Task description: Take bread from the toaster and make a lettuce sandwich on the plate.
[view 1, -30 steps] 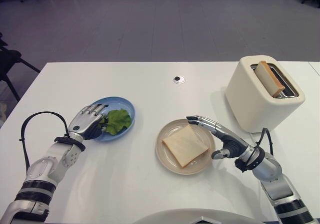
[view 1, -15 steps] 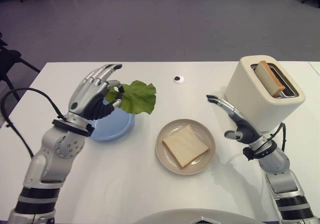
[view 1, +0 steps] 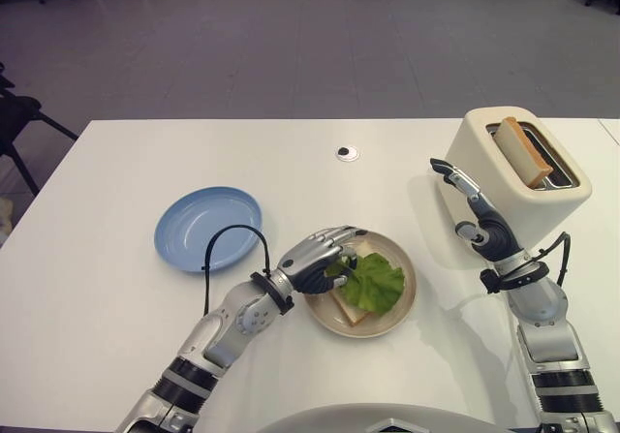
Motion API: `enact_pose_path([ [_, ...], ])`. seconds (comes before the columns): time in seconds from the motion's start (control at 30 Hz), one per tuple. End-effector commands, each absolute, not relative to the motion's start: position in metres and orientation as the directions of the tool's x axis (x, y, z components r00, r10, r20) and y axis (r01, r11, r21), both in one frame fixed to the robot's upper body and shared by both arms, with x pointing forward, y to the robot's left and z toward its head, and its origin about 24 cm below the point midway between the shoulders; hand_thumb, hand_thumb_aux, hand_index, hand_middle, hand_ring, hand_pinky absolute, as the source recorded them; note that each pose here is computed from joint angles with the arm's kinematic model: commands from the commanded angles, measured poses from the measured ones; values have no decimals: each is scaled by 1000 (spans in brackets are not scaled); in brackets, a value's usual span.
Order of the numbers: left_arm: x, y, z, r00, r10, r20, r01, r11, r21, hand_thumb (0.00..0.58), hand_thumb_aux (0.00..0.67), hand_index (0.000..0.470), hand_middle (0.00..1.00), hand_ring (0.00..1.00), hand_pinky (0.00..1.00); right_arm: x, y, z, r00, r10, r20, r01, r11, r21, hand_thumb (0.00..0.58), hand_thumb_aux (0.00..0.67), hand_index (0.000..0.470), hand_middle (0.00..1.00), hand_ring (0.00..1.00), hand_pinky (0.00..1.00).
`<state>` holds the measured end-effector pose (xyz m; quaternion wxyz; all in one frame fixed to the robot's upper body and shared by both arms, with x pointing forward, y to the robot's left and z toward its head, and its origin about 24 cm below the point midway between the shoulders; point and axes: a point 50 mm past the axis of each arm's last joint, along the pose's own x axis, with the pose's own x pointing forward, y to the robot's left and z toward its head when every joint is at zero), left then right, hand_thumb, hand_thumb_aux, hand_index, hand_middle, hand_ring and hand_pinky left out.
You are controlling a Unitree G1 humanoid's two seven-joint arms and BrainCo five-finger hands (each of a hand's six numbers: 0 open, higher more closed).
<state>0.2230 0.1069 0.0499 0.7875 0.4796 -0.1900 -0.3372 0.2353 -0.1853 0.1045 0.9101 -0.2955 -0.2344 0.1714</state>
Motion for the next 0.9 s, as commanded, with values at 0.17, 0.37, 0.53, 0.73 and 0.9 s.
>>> enact_pose_path([
  [0.17,226,107,48,709,-705,-14,319,304,898,0,0,0,0,0,0,234,-182,103,824,474,311,-197,754,-626,0,0,0,0,0,0],
  [0.37,228,121,66,725,-687,47,239,315,919,0,0,0,0,0,0,235,-181,103,817,491,304,-200,734,-649,0,0,0,0,0,0],
  [0.53,213,140,96,731,-672,121,175,355,918,0,0,0,0,0,0,236,-193,126,802,468,372,-61,682,-728,0,0,0,0,0,0],
  [0.73,182,161,98,821,-481,309,237,779,581,0,0,0,0,0,0,250,-263,169,904,307,298,194,325,-926,0,0,0,0,0,0],
  [0.9,189,167,82,854,-410,319,274,877,394,0,0,0,0,0,0,257,-318,159,981,62,181,170,148,-974,0,0,0,0,0,0],
])
